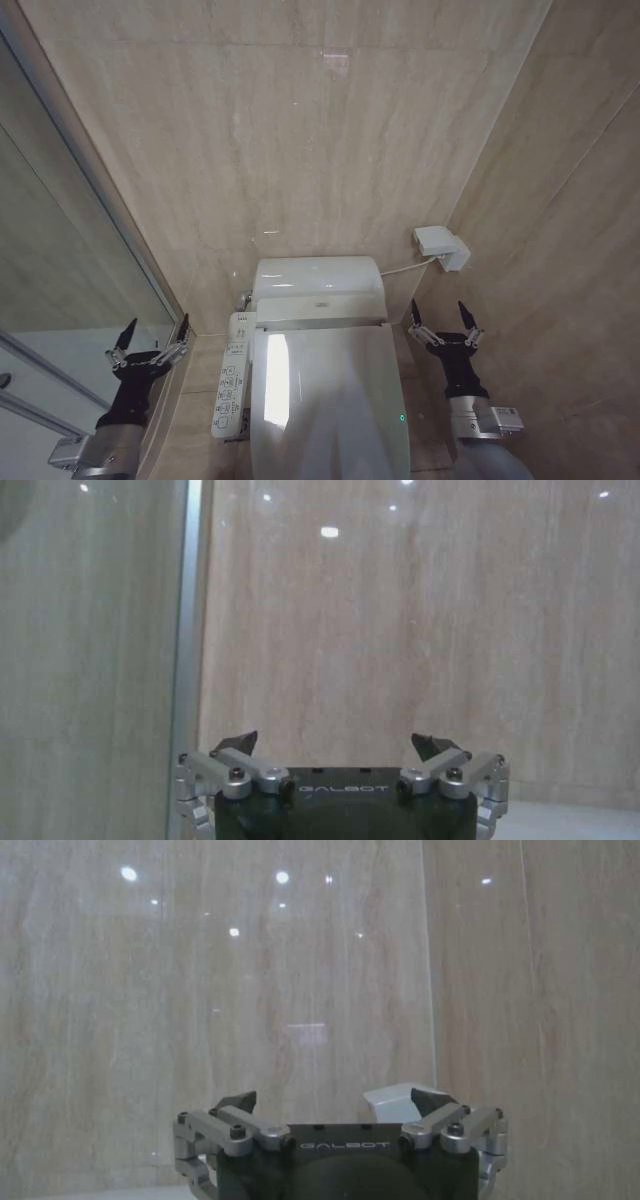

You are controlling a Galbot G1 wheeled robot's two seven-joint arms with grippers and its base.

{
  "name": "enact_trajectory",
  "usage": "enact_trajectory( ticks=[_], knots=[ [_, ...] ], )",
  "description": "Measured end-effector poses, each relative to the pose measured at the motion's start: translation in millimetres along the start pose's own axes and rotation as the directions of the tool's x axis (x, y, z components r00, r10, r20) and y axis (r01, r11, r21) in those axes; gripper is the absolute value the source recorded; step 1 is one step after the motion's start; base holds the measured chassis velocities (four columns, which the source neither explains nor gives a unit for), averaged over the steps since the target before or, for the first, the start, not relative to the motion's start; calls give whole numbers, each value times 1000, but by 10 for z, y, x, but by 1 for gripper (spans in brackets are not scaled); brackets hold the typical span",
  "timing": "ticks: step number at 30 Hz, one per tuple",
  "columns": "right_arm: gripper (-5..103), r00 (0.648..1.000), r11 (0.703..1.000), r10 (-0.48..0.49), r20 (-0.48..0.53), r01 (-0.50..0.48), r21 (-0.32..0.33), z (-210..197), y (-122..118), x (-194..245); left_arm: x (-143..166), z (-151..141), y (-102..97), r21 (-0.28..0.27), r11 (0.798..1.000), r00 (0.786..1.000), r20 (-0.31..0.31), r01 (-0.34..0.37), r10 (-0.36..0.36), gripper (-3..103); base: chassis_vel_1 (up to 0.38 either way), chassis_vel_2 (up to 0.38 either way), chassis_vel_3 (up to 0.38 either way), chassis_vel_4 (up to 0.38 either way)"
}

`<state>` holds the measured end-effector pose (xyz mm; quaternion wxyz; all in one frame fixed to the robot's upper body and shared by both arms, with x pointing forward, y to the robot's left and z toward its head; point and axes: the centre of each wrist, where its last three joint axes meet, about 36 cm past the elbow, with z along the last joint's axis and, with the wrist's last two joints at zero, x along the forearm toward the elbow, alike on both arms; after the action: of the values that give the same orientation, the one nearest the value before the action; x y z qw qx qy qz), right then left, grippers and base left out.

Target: Open the toilet lid, clean the toilet bowl with a toilet brush, close the toilet lid, and flush.

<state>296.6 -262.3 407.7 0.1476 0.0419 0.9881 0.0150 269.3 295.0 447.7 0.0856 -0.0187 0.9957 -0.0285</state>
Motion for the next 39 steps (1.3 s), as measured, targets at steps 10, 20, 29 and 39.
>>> enact_trajectory(
  ticks=[10,20,29,39],
  knots=[
    [100,1000,1000,0,0,0,0,0,0,0,39,-99,-44,-36,999,1000,-8,-1,1,100,0,0,0,0],
    [100,1000,1000,0,0,0,0,0,0,0,82,-135,-34,-51,999,1000,6,0,0,100,0,0,0,0],
    [100,1000,1000,0,0,0,0,0,0,0,97,-127,-41,-67,998,1000,12,3,-2,100,0,0,0,0],
    [100,1000,1000,0,0,0,0,0,0,0,97,-119,-41,-68,998,1000,11,4,-3,100,0,0,0,0]
  ],
)
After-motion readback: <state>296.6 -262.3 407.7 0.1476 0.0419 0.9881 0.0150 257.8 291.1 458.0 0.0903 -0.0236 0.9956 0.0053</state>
